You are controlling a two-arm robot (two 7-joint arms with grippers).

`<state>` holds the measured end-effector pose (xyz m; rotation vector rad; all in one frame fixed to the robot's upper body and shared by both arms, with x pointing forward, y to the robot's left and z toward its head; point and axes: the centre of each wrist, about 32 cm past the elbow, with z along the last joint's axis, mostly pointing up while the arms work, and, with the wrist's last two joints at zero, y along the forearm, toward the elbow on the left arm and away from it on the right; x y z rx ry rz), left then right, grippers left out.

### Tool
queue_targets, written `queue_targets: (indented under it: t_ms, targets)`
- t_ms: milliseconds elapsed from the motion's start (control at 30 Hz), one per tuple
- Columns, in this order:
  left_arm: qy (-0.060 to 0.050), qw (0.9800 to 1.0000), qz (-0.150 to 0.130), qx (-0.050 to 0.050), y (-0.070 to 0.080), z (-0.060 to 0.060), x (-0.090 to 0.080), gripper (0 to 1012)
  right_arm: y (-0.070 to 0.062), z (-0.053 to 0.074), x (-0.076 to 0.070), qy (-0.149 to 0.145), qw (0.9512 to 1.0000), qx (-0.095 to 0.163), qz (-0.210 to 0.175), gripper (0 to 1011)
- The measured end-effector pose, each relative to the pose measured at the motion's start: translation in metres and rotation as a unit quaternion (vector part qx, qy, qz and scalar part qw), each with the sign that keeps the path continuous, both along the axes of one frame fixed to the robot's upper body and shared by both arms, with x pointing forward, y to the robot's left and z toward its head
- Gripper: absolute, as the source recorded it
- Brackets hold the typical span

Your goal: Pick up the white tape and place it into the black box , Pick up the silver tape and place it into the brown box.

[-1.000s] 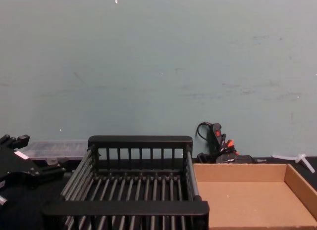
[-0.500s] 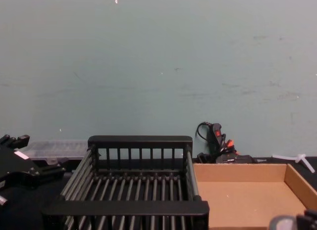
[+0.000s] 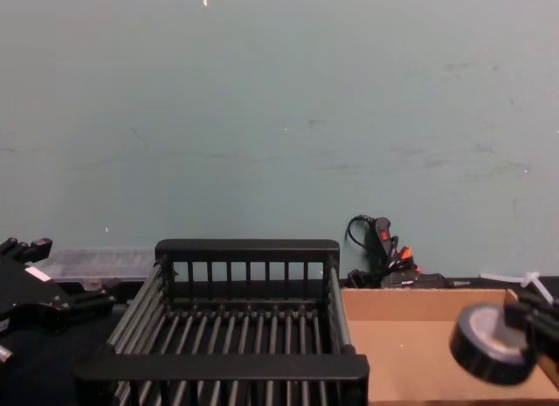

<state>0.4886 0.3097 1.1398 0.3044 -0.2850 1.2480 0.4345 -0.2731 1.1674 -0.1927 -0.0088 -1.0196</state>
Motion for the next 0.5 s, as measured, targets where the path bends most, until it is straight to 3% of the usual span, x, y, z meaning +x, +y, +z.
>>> queue_targets:
  t_ms: [500]
  targets:
    - [0.0,1.0,0.0,0.0,0.0,0.0,0.0,1001,0.012,0.001,0.053,-0.024,0.9989,-0.013,-0.038,124]
